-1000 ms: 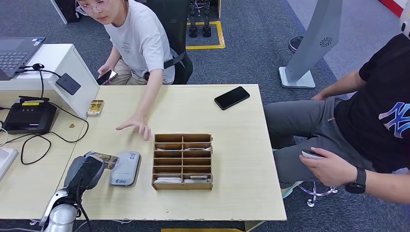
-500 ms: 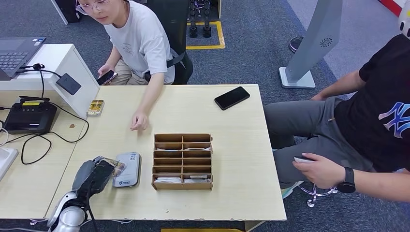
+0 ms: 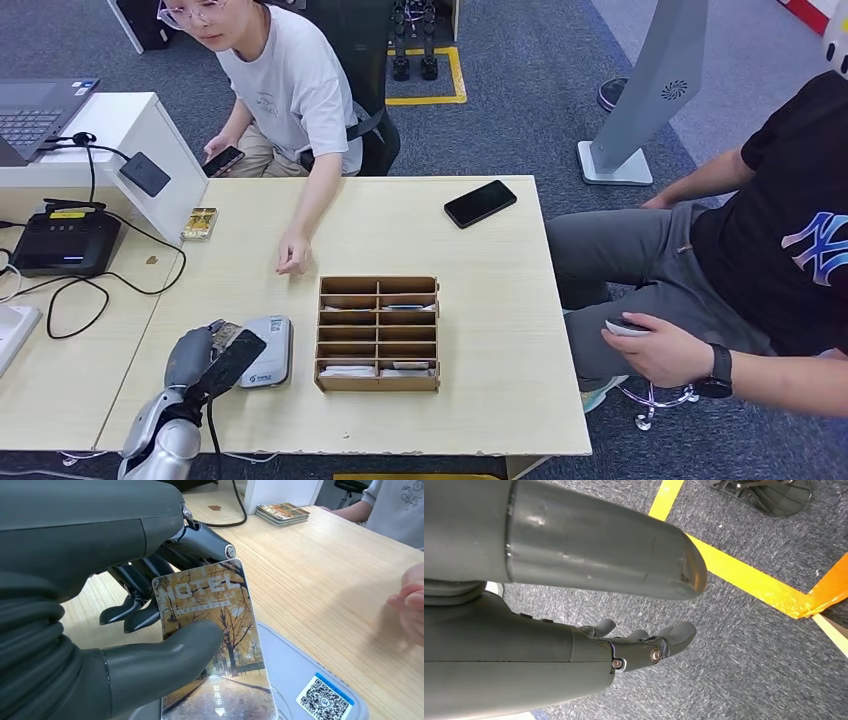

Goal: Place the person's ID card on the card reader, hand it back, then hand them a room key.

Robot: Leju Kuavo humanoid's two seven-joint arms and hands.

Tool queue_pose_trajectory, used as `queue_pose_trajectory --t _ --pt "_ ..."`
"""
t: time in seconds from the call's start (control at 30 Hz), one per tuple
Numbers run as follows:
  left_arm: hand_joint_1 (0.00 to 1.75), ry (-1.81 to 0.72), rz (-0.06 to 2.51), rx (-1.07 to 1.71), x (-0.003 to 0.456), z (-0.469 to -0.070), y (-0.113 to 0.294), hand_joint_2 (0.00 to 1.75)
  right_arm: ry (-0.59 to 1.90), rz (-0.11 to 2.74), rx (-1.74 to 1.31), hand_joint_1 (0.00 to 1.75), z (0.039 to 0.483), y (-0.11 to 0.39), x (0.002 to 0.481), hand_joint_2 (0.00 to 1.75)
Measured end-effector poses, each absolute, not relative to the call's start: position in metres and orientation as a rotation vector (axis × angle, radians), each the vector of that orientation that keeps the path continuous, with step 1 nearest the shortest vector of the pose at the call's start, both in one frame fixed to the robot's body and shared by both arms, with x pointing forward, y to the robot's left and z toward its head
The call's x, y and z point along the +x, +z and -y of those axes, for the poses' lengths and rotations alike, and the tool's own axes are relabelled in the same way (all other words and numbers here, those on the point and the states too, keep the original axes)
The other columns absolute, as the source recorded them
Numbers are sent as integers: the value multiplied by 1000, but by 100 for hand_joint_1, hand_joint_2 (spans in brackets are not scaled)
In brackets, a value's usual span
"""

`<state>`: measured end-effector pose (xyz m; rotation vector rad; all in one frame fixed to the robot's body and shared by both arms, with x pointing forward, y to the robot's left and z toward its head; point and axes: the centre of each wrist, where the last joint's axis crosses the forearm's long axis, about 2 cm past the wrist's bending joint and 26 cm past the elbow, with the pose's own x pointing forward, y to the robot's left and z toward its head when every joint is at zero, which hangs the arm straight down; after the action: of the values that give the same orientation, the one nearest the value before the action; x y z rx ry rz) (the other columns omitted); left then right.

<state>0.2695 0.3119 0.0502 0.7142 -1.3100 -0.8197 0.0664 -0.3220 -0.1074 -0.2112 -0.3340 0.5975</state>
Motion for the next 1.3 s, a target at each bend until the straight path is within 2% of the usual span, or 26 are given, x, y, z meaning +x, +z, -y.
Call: queue_pose_trajectory --t 0.23,0.4,0.6,0.93,1.1,1.3 --pt "175 -792 1348 692 273 -308 50 175 599 340 -214 0 322 -107 67 0" --pt "175 -551 1489 484 271 -305 58 175 601 338 -215 0 322 -107 66 0" --pt "175 -258 1660 362 279 -310 91 175 602 336 -215 0 321 -108 66 0" --pt "175 -190 1736 389 282 -314 111 175 602 335 -213 0 321 -107 66 0" --pt "175 -141 1824 525 289 -320 130 175 603 336 -215 0 322 -107 67 0" --pt "175 -216 1879 919 314 -337 181 175 608 335 -211 0 322 -107 70 0"
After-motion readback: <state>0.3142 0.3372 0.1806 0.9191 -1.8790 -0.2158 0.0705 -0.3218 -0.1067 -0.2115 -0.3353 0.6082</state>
